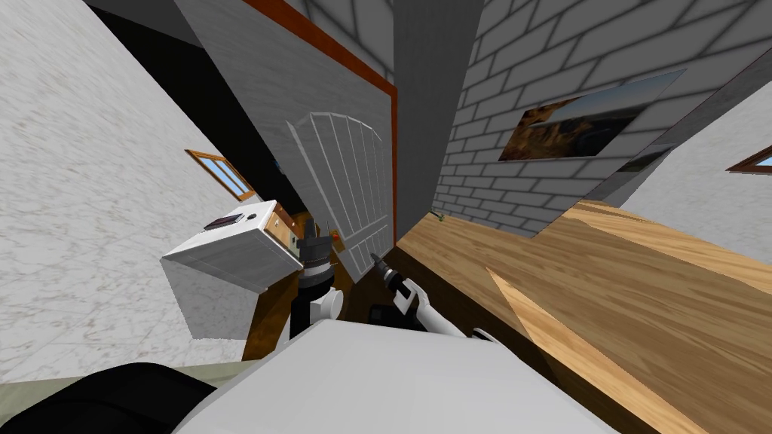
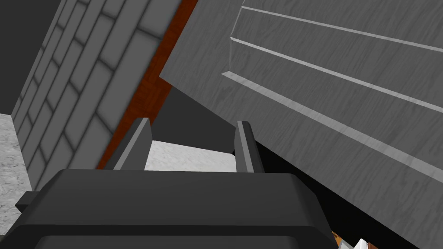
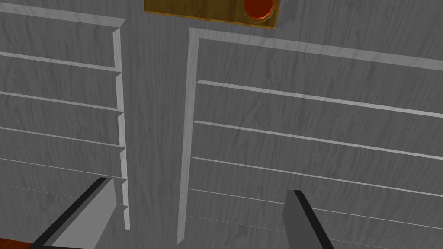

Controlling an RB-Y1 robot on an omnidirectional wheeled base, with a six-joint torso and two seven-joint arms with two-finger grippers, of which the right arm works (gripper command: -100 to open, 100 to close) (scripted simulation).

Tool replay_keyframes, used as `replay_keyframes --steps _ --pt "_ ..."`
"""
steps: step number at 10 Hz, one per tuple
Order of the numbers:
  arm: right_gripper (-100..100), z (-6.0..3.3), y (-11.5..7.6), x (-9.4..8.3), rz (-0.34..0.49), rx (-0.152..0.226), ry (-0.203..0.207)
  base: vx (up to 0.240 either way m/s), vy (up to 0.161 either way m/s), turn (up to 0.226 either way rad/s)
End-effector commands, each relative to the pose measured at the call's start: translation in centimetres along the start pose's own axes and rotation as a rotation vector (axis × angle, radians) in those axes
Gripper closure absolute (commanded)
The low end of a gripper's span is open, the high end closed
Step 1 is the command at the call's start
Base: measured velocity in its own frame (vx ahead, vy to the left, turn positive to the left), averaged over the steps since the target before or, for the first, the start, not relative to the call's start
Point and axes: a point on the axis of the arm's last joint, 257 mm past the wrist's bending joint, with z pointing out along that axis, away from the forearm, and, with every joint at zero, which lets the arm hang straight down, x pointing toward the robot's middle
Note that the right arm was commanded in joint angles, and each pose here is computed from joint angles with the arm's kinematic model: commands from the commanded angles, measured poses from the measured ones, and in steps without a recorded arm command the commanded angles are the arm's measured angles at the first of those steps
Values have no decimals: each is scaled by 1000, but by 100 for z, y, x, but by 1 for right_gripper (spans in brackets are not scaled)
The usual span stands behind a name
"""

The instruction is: Pull the door open

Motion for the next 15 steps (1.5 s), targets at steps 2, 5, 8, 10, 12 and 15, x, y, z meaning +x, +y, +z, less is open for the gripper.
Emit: replay_keyframes --steps 2,5,8,10,12,15 --pt "-100 -52 -81 -94 -14 15 -5 -20 -204 -8" --pt "-100 -126 -176 -211 -34 34 -10 -43 -208 -25" --pt "-100 -201 -269 -356 -56 53 -15 -46 -193 -64" --pt "-100 -108 -166 -274 -40 31 -6 -6 115 -99" --pt "-100 -49 -95 -200 -27 16 0 17 245 9" --pt "-100 39 17 -82 -7 -6 9 33 255 6"
